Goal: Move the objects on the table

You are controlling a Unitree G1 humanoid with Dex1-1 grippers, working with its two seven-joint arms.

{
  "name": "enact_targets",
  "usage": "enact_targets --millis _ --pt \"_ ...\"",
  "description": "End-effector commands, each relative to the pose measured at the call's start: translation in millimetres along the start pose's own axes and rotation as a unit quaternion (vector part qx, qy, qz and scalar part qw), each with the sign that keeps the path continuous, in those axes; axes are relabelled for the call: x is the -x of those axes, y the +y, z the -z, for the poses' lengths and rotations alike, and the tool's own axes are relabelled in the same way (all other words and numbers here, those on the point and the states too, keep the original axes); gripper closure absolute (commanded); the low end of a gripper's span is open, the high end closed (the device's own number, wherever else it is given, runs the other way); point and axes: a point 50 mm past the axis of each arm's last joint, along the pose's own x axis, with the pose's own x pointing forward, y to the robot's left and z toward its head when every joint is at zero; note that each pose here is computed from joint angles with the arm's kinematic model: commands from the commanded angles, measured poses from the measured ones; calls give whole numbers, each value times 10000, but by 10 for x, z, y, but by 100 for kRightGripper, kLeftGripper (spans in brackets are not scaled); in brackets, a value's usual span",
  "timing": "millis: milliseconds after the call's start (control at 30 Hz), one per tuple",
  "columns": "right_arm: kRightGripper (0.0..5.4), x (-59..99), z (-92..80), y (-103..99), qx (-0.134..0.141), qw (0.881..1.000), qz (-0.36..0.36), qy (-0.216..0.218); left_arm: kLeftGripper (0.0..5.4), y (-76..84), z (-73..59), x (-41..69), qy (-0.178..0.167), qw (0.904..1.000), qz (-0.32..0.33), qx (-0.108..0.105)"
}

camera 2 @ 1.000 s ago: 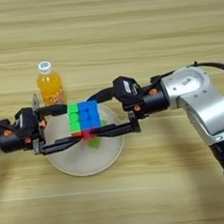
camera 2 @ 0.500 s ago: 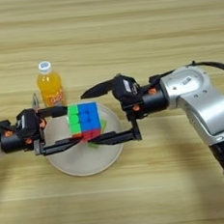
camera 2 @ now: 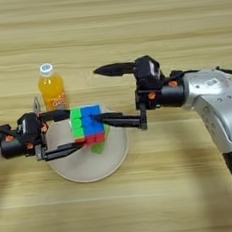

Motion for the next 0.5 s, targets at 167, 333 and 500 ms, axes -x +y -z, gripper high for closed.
enact_targets --millis 167,333,500 --pt "0 148 293 -202 -309 9787 1981 -452 214 21 -11 84 -155 9992 -357 -17" --pt "0 166 514 -317 -426 9561 2876 -356 214 54 -55 150 -334 9976 -613 -11" --pt "0 78 718 -334 -244 9416 3357 -124 214 160 -171 240 -872 9890 -1191 90"
